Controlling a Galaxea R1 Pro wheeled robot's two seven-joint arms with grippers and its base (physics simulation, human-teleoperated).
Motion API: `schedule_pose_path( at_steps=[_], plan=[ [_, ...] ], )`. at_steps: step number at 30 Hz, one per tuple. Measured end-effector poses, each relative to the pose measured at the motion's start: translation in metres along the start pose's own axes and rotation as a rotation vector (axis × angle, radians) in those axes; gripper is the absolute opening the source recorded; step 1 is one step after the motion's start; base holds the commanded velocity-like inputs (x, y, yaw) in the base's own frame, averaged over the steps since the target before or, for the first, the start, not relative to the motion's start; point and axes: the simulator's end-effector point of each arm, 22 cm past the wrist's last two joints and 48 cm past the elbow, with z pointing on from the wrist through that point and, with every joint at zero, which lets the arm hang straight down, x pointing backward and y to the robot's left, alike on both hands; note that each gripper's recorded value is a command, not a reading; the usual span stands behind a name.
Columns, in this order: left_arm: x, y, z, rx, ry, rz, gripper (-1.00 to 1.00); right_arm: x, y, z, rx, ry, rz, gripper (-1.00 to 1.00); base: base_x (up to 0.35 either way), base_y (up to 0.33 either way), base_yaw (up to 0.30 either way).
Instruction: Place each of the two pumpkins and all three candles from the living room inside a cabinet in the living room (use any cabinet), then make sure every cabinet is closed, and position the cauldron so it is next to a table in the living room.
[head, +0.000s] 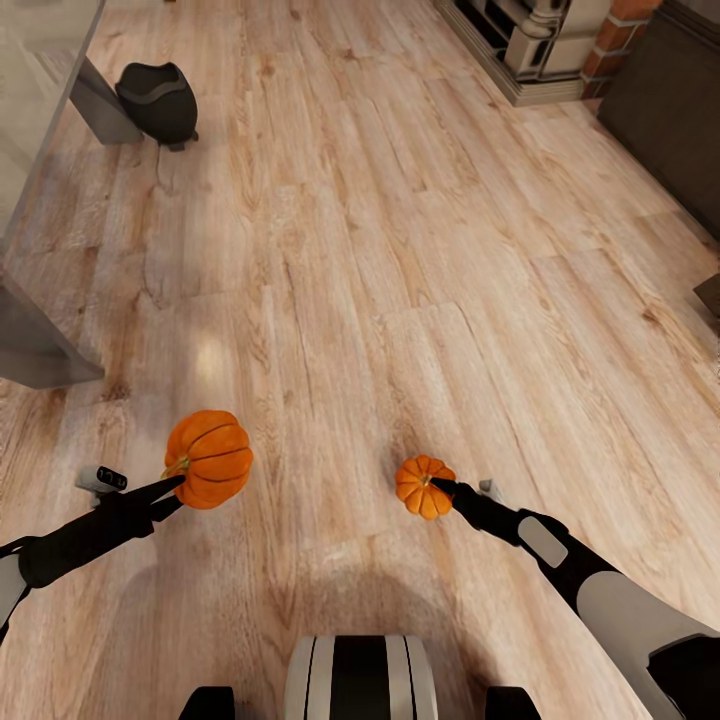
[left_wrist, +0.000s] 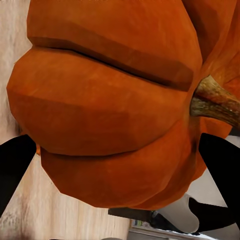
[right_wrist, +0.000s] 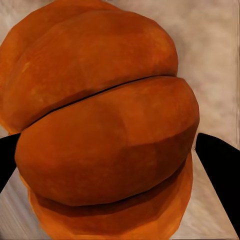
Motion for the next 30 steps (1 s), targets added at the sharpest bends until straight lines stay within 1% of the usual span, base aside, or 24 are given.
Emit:
schedule_pose_path(
  at_steps=[4,5,11,15,18,21,30],
  plan=[
    [-0.002,-0.008,0.0,0.008,-0.002,0.014,-1.0,-0.004,0.0,-0.004,0.031,-0.007,-0.013,-1.0,0.0,0.0,0.0],
    [-0.002,-0.01,-0.001,0.009,-0.003,0.018,-1.0,-0.006,0.0,-0.005,0.035,-0.012,-0.024,-1.0,0.0,0.0,0.0],
    [-0.005,-0.022,-0.002,0.021,-0.007,0.037,-1.0,-0.015,0.025,-0.011,-0.023,-0.03,-0.04,-1.0,0.0,0.0,0.0],
    [-0.006,-0.03,-0.003,0.029,-0.011,0.05,-1.0,-0.021,0.052,-0.017,-0.118,-0.041,-0.049,-1.0,0.0,0.0,0.0],
    [-0.008,-0.037,-0.004,0.035,-0.013,0.06,-1.0,-0.024,0.066,-0.022,-0.158,-0.048,-0.054,-1.0,0.0,0.0,0.0],
    [-0.009,-0.043,-0.004,0.041,-0.015,0.07,-1.0,-0.024,0.073,-0.026,-0.171,-0.042,-0.055,-1.0,0.0,0.0,0.0],
    [-0.01,-0.061,-0.005,0.059,-0.018,0.1,-1.0,-0.033,0.096,-0.037,-0.207,-0.058,-0.067,-1.0,0.0,0.0,0.0]
  ],
)
